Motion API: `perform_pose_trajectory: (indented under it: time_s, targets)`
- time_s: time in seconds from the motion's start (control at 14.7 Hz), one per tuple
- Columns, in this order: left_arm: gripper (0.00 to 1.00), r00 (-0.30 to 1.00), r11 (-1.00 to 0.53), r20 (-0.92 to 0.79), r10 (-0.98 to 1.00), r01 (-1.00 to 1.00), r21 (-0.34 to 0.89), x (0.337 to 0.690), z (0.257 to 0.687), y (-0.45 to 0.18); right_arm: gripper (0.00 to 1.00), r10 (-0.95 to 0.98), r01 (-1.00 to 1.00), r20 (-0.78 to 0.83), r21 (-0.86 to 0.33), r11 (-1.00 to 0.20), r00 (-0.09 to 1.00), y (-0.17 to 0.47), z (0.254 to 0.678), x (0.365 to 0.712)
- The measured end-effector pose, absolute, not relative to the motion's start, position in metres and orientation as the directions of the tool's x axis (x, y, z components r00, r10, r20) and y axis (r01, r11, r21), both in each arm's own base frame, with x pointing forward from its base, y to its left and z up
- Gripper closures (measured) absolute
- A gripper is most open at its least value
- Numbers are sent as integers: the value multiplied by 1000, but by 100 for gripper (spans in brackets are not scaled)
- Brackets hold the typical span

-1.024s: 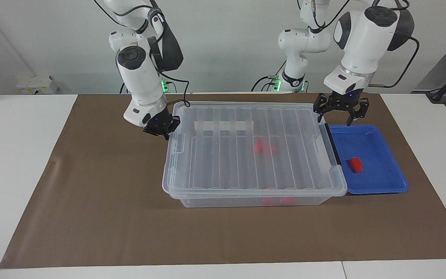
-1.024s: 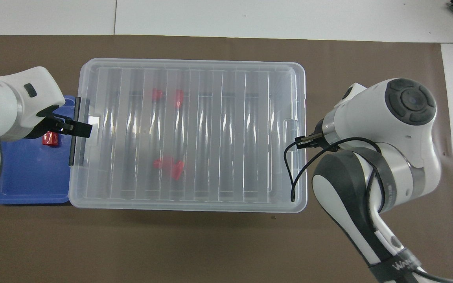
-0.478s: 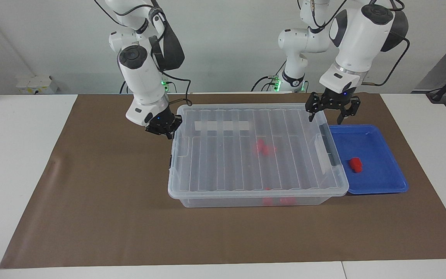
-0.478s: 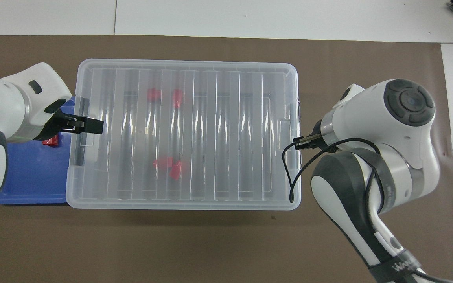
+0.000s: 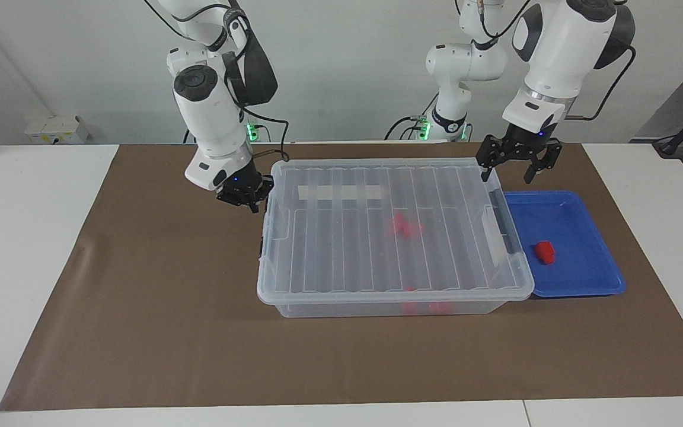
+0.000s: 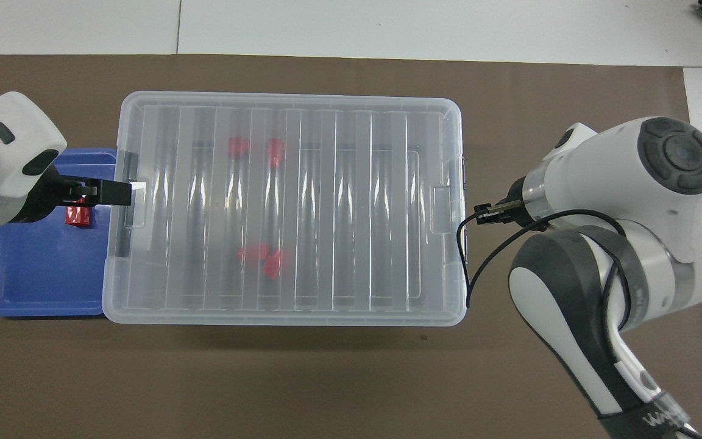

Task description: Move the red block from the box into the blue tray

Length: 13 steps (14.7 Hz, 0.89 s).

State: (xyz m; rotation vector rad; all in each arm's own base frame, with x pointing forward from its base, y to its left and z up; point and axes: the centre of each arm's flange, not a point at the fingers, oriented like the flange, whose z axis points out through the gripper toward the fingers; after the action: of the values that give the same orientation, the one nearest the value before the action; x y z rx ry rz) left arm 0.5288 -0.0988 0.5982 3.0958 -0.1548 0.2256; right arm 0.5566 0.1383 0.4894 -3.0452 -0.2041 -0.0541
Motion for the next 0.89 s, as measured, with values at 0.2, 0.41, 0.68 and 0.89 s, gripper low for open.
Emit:
perform_pose_trajectory:
  time_s: [0.2,0.41,0.68,0.89]
  targets:
    - [0,987,-996,138,-76,-81,26,529,598,-87,86,60,66,75,-87,-994,995,97,509,561]
    - [0,988,-997,136,-71,-75,25,529,597,-84,54,7,13,67,-76,-997,998,63,529,561]
    - [0,990,-998,134,-51,-55,24,531,597,-69,12,-15,-15,51,-4,-1000,999,31,566,558]
    - [0,988,-996,134,-78,-82,19,531,597,-74,0,-45,-45,46,3,-999,998,13,596,553]
